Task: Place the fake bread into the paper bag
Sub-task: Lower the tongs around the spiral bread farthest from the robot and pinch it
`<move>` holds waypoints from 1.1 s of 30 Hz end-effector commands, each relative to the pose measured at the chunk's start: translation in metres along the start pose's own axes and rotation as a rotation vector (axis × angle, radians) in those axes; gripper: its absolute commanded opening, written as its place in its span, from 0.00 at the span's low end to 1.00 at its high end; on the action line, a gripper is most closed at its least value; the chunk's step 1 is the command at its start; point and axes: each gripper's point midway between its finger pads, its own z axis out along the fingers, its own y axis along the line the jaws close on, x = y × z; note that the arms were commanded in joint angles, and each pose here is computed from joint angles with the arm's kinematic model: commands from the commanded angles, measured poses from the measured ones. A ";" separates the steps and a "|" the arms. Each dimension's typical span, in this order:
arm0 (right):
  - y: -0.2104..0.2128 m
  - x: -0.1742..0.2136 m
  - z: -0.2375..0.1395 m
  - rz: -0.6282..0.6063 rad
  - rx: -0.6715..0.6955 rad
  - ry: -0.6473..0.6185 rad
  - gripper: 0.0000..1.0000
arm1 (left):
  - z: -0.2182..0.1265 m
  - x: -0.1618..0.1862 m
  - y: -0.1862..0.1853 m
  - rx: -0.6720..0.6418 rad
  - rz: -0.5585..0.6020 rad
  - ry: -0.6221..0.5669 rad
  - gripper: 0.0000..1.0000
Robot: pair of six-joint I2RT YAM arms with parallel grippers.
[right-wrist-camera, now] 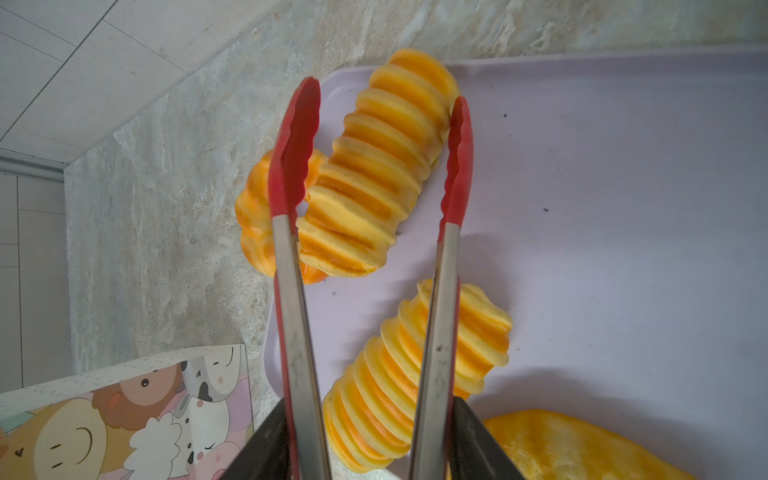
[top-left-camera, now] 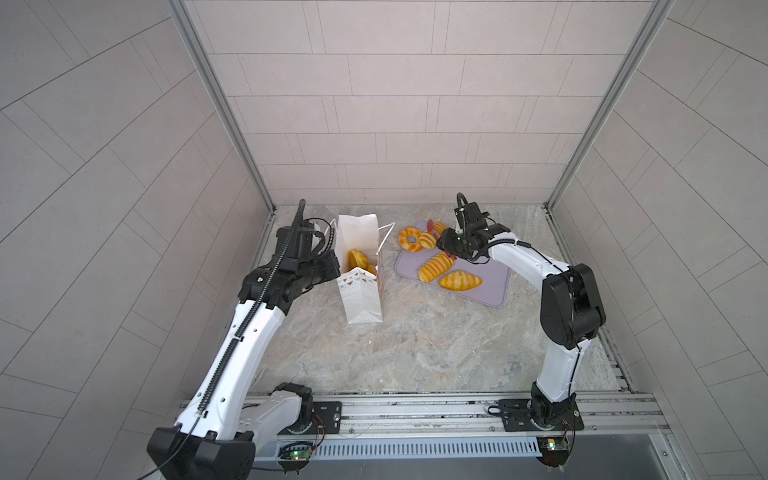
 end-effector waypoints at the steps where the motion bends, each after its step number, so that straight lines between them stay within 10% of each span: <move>1: 0.009 -0.004 0.002 0.009 -0.017 -0.007 0.56 | 0.000 0.004 0.003 -0.014 0.021 0.004 0.11; 33: 0.005 -0.014 -0.064 -0.030 -0.044 -0.088 0.39 | -0.003 0.002 0.002 -0.008 0.019 -0.006 0.11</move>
